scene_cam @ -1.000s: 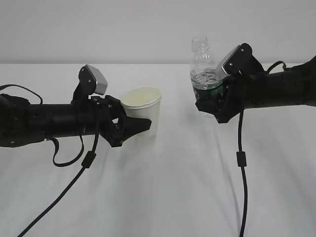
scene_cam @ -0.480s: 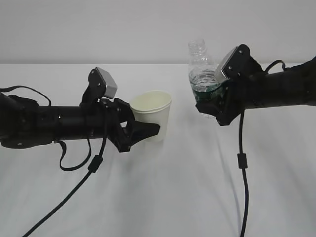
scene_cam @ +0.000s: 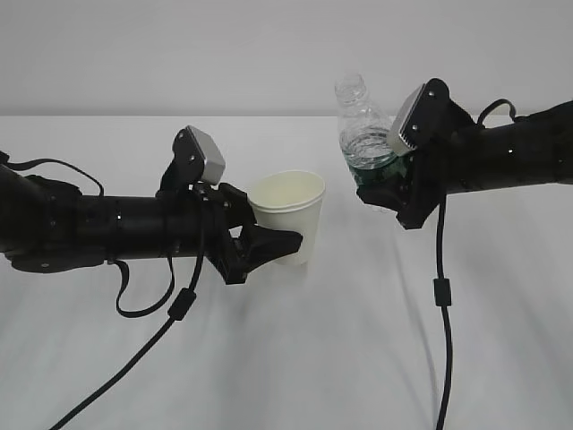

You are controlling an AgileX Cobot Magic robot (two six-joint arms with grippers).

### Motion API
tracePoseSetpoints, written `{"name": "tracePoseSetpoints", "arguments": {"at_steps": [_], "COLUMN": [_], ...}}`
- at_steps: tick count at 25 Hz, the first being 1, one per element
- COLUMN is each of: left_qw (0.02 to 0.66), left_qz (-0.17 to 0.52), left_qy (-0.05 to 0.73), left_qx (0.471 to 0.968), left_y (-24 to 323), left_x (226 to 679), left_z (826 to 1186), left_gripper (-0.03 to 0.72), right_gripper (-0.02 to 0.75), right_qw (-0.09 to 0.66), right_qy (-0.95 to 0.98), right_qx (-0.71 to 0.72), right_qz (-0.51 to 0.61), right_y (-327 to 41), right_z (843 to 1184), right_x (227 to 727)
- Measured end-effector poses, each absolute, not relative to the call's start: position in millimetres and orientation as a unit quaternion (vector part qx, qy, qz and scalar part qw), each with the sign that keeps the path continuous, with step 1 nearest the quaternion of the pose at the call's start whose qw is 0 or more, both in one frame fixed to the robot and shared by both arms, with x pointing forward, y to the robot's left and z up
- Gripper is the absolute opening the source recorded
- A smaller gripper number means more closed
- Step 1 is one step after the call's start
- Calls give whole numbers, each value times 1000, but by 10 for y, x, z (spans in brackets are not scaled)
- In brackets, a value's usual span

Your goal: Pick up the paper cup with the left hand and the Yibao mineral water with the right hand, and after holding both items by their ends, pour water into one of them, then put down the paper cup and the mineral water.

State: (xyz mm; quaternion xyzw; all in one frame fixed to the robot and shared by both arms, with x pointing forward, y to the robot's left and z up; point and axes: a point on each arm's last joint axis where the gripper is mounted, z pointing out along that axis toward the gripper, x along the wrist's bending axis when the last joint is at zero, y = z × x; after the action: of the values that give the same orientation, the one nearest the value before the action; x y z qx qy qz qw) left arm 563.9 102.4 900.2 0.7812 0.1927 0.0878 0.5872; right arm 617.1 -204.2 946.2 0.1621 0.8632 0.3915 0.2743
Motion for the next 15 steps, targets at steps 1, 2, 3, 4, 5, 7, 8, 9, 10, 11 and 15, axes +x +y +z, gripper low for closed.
{"name": "tracePoseSetpoints", "arguments": {"at_steps": [1, 2, 3, 4, 5, 7, 8, 9, 10, 11, 15], "left_qw": [587, 587, 587, 587, 587, 587, 587, 587, 586, 585, 584], "left_qz": [88, 87, 88, 88, 87, 87, 87, 86, 86, 85, 84], "left_qy": [193, 193, 193, 193, 194, 193, 192, 191, 189, 188, 184], "left_qx": [781, 781, 781, 781, 781, 781, 782, 782, 783, 784, 786], "left_y": [1024, 1024, 1024, 1024, 1024, 1024, 1023, 1023, 1022, 1021, 1020], "left_x": [5639, 5639, 5639, 5639, 5639, 5637, 5636, 5635, 5632, 5629, 5624], "left_z": [9002, 9002, 9002, 9002, 9002, 9002, 9001, 9000, 8999, 8998, 8995], "left_gripper": [454, 454, 454, 454, 454, 454, 454, 454, 454, 454, 454], "right_gripper": [462, 462, 462, 462, 462, 462, 462, 462, 462, 462, 461], "right_qw": [275, 276, 278, 281, 282, 286, 288, 289, 291, 292, 297], "right_qy": [865, 866, 867, 868, 869, 870, 871, 872, 872, 873, 875], "right_qx": [159, 158, 155, 152, 151, 147, 145, 142, 141, 139, 130], "right_qz": [389, 387, 383, 380, 378, 373, 370, 368, 367, 365, 358], "right_y": [-2044, -2047, -2051, -2054, -2057, -2062, -2065, -2067, -2069, -2071, -2077], "right_z": [9459, 9457, 9453, 9452, 9450, 9448, 9446, 9445, 9444, 9443, 9440], "right_x": [6170, 6171, 6171, 6173, 6174, 6177, 6178, 6179, 6180, 6181, 6183]}}
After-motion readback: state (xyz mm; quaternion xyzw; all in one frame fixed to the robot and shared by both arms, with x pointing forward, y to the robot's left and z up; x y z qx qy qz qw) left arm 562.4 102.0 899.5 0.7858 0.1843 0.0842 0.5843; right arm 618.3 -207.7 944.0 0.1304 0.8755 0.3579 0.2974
